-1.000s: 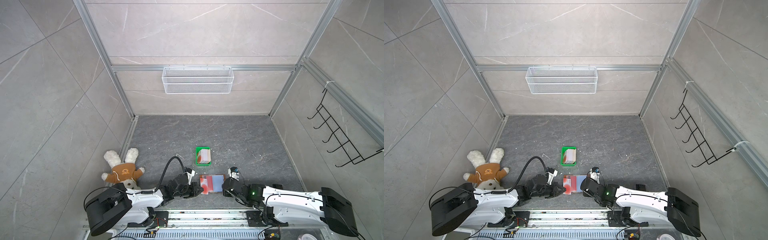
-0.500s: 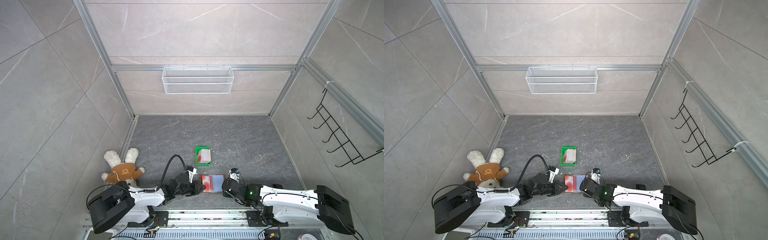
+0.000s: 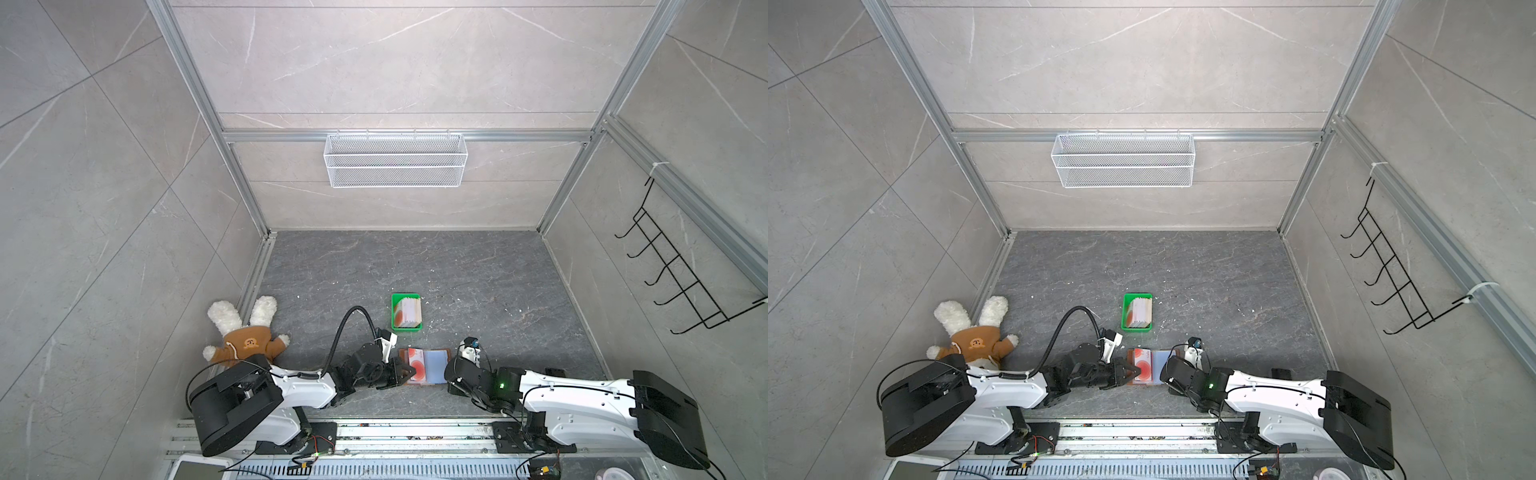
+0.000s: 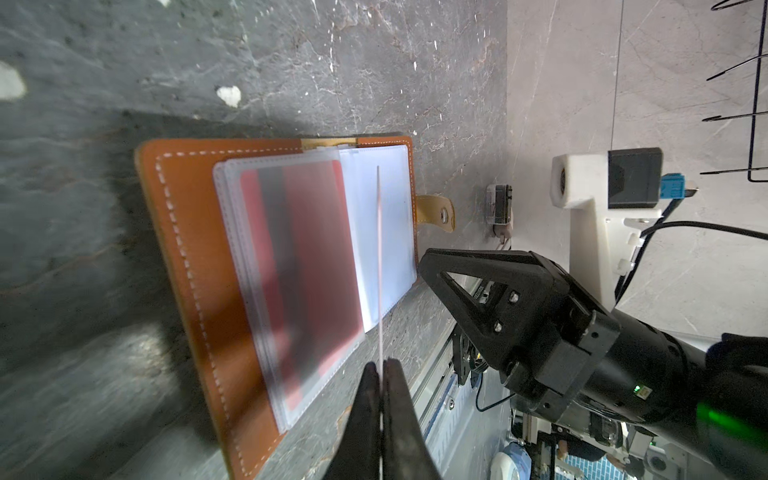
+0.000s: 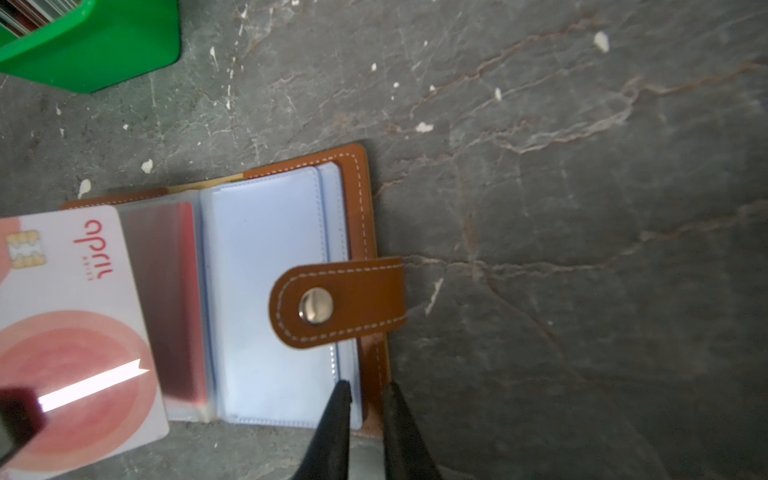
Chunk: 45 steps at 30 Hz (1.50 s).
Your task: Put the credit cards into the card holder
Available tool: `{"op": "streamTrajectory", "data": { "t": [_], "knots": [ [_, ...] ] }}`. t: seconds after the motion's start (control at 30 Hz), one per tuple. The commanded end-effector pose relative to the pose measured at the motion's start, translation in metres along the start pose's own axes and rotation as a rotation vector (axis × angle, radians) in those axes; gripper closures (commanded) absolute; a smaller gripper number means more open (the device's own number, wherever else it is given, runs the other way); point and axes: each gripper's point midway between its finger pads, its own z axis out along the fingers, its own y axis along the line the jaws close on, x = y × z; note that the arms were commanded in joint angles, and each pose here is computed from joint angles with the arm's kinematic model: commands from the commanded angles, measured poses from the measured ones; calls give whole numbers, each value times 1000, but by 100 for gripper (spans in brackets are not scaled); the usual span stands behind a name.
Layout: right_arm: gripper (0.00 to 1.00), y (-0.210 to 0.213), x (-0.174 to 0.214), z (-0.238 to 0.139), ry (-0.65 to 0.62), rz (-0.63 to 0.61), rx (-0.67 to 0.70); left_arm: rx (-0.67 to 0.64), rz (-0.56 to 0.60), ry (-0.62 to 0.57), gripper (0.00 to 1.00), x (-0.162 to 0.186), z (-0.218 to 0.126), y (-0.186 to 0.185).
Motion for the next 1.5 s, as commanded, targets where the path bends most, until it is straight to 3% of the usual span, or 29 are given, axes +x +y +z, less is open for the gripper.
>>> {"op": "streamTrajectory", "data": {
  "t": [0.0, 1.47],
  "knots": [
    [81, -17, 4, 4, 3, 0, 61, 75, 15, -20, 100, -10, 6, -24],
    [84, -17, 7, 8, 23, -15, 76, 69, -10, 48, 100, -9, 17, -8]
  ]
}}
